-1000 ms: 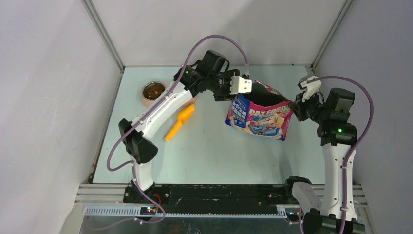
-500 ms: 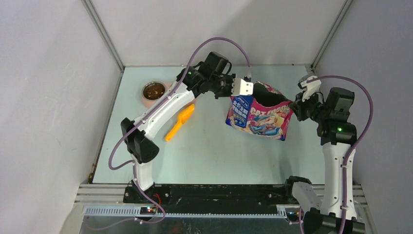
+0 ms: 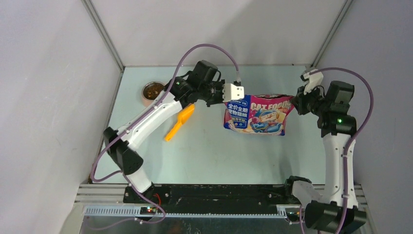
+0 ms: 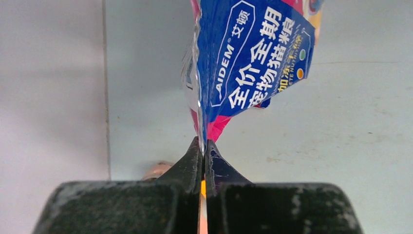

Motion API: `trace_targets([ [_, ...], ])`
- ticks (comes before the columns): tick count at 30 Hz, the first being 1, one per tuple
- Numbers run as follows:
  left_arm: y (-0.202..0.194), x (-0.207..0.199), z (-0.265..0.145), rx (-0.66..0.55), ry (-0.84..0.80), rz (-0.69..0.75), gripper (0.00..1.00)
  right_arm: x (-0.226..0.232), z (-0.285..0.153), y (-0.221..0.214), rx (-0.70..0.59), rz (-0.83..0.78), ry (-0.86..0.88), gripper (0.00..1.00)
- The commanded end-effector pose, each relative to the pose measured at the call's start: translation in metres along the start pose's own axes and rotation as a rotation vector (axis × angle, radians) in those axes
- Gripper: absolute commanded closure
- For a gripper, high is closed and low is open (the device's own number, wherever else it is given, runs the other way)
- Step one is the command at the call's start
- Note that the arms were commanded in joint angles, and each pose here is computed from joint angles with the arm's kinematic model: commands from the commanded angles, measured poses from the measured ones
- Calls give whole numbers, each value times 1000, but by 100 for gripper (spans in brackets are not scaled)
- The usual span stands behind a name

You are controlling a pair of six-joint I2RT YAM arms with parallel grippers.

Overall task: Serve the pet food
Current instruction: Close the pet food bag at the center of the board.

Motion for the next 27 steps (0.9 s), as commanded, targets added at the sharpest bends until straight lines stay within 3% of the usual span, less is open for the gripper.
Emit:
trace_targets([
  [1,6,7,-73,-43,151,-117,100,-8,1,56,-149,-36,-8,100],
  [5,1,-2,-89,-68,203,-189,100,28,8,72,-191,-194,91,100],
  [15,-9,-11,-93,-81,250,-225,100,39,17,91,-187,-505,-36,100],
  [16,-9,-11,-93,-83,251,-220,99,39,15,90,-179,-524,-38,95],
  [17,-8,-11,-96,-90,253,-211,91,39,10,91,-186,-537,-42,92],
  [18,-6,-11,-97,-95,250,-205,83,39,5,92,-182,-559,-43,82],
  [19,-5,-11,-97,-97,246,-201,68,39,-2,94,-190,-572,-50,75],
  [20,-3,-12,-98,-105,234,-199,62,39,-7,94,-185,-592,-51,60],
  [21,-2,-13,-97,-106,220,-193,52,39,-13,95,-191,-602,-60,52],
  [22,2,-15,-97,-118,199,-188,49,39,-18,96,-187,-621,-62,41],
  [24,8,-18,-95,-142,160,-179,43,41,-30,97,-188,-643,-62,32],
  [27,17,-22,-86,-169,88,-173,36,58,-41,102,-241,-658,28,24],
])
Point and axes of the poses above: each gripper's point midway between its finger pads, its own z axis out along the fingers, its own x axis along the line the jaws close on, y = z × x, the point moved 2 cm from there along -z, back along the fingers, and after that the axes turned 3 degrees about -z, right-handed, at the moved point
